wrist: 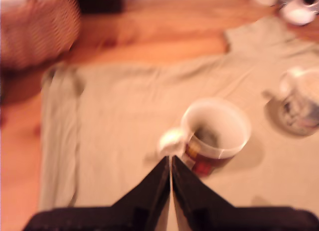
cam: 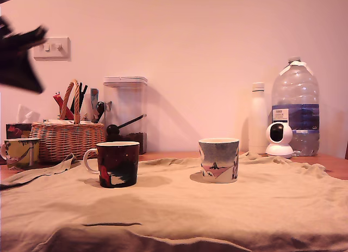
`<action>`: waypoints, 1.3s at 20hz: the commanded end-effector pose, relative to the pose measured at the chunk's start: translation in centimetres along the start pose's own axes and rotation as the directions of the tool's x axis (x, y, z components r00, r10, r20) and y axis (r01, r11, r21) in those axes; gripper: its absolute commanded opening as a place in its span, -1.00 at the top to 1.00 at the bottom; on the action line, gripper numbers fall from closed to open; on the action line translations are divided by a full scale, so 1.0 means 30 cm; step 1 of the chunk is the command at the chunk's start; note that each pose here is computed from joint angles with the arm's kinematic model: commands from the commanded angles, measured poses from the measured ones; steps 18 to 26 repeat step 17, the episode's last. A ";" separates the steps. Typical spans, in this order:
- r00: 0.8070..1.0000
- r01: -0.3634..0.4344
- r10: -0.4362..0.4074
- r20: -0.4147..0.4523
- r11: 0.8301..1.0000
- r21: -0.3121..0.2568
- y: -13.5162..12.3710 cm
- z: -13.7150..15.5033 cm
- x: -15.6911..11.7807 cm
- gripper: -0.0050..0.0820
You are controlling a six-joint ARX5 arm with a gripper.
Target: Pick up the coffee capsules on the table and drop them inside the coffee cup
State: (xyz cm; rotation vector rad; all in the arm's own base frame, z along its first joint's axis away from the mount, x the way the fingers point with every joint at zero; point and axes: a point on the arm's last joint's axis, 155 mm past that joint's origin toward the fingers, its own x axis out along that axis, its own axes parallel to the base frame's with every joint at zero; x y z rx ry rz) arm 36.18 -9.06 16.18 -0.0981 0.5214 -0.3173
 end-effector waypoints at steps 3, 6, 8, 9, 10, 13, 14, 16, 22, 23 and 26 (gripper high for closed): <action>0.999 -0.032 0.033 0.038 0.999 -0.043 0.033 -0.103 -0.064 0.93; 0.996 -0.049 0.053 0.077 0.997 -0.054 0.039 -0.158 -0.123 0.93; 0.992 -0.055 0.063 0.113 0.996 -0.075 0.040 -0.177 -0.162 0.93; 0.988 -0.058 0.069 0.138 0.995 -0.083 0.040 -0.180 -0.187 0.93; 0.986 -0.054 0.067 0.154 0.995 -0.085 0.036 -0.188 -0.207 0.93; 0.983 -0.068 0.082 0.162 0.994 -0.086 0.033 -0.217 -0.272 0.93; 0.981 -0.074 0.088 0.173 0.994 -0.086 0.033 -0.217 -0.293 0.93; 0.976 -0.085 0.101 0.194 0.993 -0.086 0.033 -0.220 -0.334 0.93; 0.974 -0.089 0.105 0.202 0.992 -0.085 0.033 -0.224 -0.351 0.93; 0.974 -0.089 0.105 0.202 0.992 -0.085 0.033 -0.224 -0.351 0.93; 0.974 -0.089 0.105 0.202 0.992 -0.085 0.033 -0.224 -0.351 0.93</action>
